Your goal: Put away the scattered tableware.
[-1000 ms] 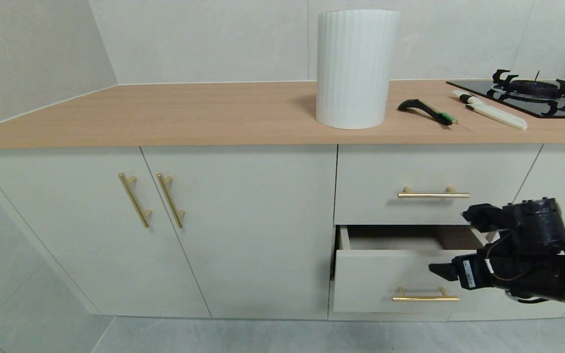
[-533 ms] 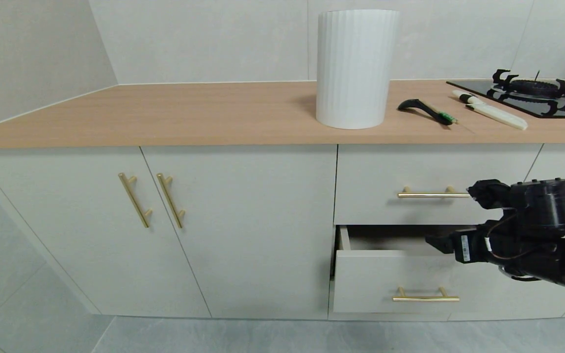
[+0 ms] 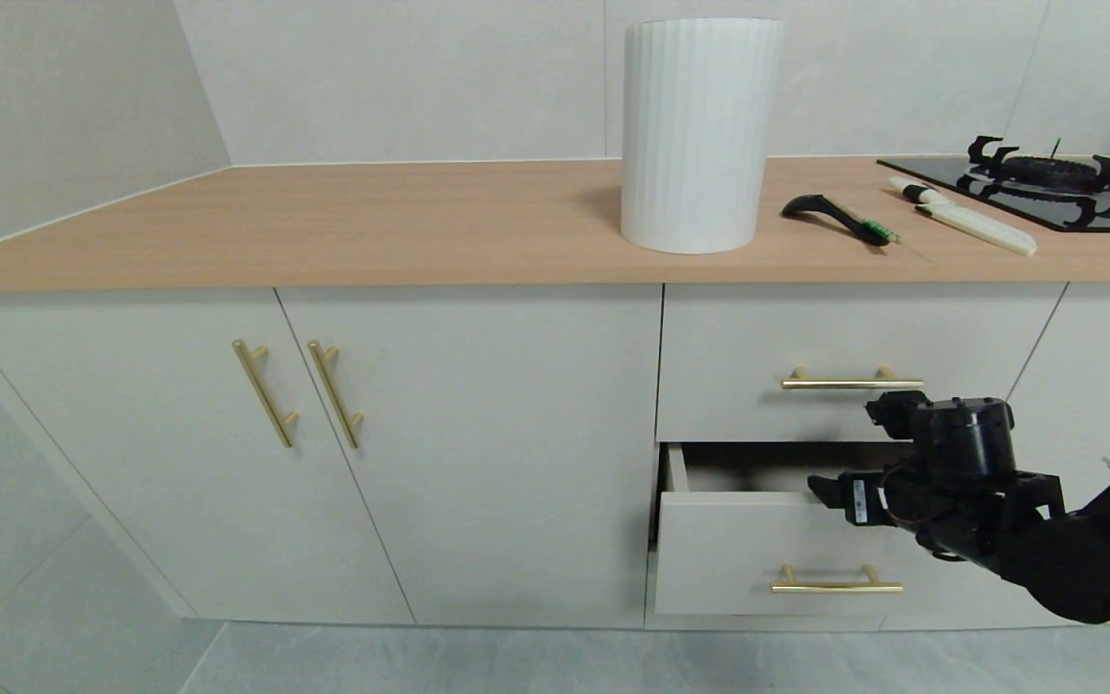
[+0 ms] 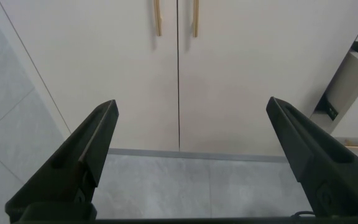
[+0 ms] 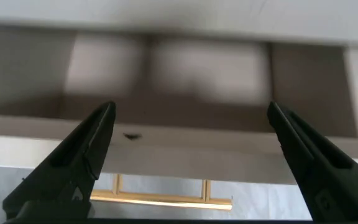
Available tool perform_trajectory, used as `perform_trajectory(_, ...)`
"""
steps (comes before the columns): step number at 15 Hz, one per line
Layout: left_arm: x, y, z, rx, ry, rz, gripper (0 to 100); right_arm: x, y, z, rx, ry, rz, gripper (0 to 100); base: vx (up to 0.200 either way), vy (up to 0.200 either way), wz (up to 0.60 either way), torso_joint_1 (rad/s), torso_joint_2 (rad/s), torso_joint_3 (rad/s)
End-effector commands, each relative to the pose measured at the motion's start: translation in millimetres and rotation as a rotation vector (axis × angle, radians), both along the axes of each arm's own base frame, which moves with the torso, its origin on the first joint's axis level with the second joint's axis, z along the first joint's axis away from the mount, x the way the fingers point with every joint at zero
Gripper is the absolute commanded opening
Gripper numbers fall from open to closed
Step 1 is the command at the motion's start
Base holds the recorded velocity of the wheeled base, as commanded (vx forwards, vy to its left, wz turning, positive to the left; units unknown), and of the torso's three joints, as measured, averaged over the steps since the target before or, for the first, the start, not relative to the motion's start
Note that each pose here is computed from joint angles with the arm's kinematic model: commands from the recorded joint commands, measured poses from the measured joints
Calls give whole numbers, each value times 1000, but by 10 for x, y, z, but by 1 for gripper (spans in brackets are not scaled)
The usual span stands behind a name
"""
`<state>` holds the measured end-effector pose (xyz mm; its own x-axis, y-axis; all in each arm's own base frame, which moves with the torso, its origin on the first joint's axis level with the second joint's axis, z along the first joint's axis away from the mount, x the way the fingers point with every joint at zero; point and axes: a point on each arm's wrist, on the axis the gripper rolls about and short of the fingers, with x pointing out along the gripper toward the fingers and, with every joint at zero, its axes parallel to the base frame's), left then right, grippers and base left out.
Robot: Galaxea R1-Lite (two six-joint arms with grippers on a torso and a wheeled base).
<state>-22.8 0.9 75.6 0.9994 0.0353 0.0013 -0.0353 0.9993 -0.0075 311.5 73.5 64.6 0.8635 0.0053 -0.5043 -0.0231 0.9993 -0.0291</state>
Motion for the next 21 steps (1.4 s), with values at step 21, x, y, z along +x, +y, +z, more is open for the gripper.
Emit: perform_trajectory(21, 0, 0, 0, 0, 0, 0, 100, -1225, -254, 14, -54, 232, 35, 100, 0, 0, 0, 0, 0, 0)
